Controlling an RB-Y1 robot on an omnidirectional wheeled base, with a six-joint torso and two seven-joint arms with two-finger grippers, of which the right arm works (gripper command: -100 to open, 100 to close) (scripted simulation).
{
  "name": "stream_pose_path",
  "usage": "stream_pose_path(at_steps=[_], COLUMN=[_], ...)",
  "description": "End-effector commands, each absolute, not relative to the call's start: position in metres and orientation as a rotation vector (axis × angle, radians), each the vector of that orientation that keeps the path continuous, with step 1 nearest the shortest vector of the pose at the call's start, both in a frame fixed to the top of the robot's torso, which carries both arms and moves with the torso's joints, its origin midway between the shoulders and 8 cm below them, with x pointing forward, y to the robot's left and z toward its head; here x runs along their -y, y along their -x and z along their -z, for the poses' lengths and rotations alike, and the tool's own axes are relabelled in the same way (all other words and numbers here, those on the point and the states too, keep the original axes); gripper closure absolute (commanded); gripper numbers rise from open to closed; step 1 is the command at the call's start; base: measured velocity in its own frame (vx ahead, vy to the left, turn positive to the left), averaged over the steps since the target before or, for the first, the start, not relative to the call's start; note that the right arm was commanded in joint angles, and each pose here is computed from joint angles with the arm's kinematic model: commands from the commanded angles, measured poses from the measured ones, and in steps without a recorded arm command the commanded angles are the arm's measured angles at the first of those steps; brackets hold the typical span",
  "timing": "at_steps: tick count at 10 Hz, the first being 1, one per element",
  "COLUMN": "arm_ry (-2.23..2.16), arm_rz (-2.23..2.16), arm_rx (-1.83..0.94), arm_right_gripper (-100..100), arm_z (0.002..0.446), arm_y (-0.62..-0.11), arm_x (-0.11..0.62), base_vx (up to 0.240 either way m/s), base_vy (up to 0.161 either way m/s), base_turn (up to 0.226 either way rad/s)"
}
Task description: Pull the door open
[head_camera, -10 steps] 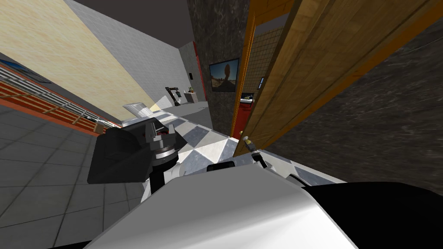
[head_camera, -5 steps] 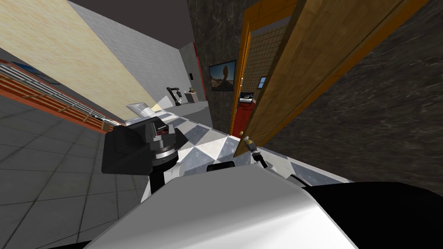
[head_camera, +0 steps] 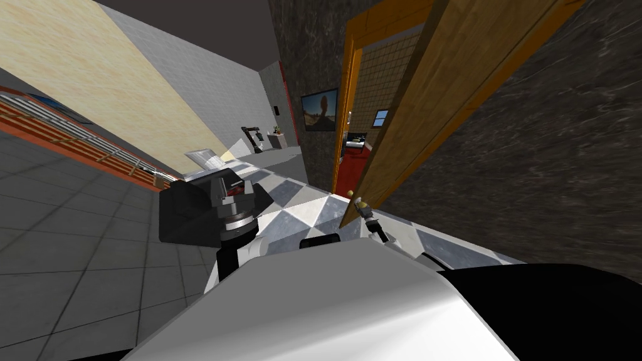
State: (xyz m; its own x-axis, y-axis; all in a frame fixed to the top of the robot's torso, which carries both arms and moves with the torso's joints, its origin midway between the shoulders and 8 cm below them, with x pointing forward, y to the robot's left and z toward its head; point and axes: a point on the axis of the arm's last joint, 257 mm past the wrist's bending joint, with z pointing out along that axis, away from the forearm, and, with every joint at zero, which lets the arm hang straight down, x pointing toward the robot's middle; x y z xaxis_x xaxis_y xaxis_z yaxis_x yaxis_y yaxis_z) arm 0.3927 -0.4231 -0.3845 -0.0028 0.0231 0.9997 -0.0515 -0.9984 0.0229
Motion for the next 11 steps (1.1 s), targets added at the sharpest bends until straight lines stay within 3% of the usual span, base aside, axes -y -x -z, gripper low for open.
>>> stream_pose_path(at_steps=[1, 5, 11], arm_ry=[-2.22, -2.22, -2.22], arm_rz=[-2.196, -2.195, -2.195], arm_rx=[0.025, 0.026, 0.026], arm_right_gripper=[100, 100, 100], arm_z=[0.3964, 0.3964, 0.3964], arm_y=[-0.3861, -0.3862, -0.3862], arm_x=[0.4034, 0.4035, 0.4035], base_vx=[-0.141, -0.074, -0.005], base_vy=[-0.013, -0.005, -0.007], base_turn=[0.049, 0.003, 0.002])
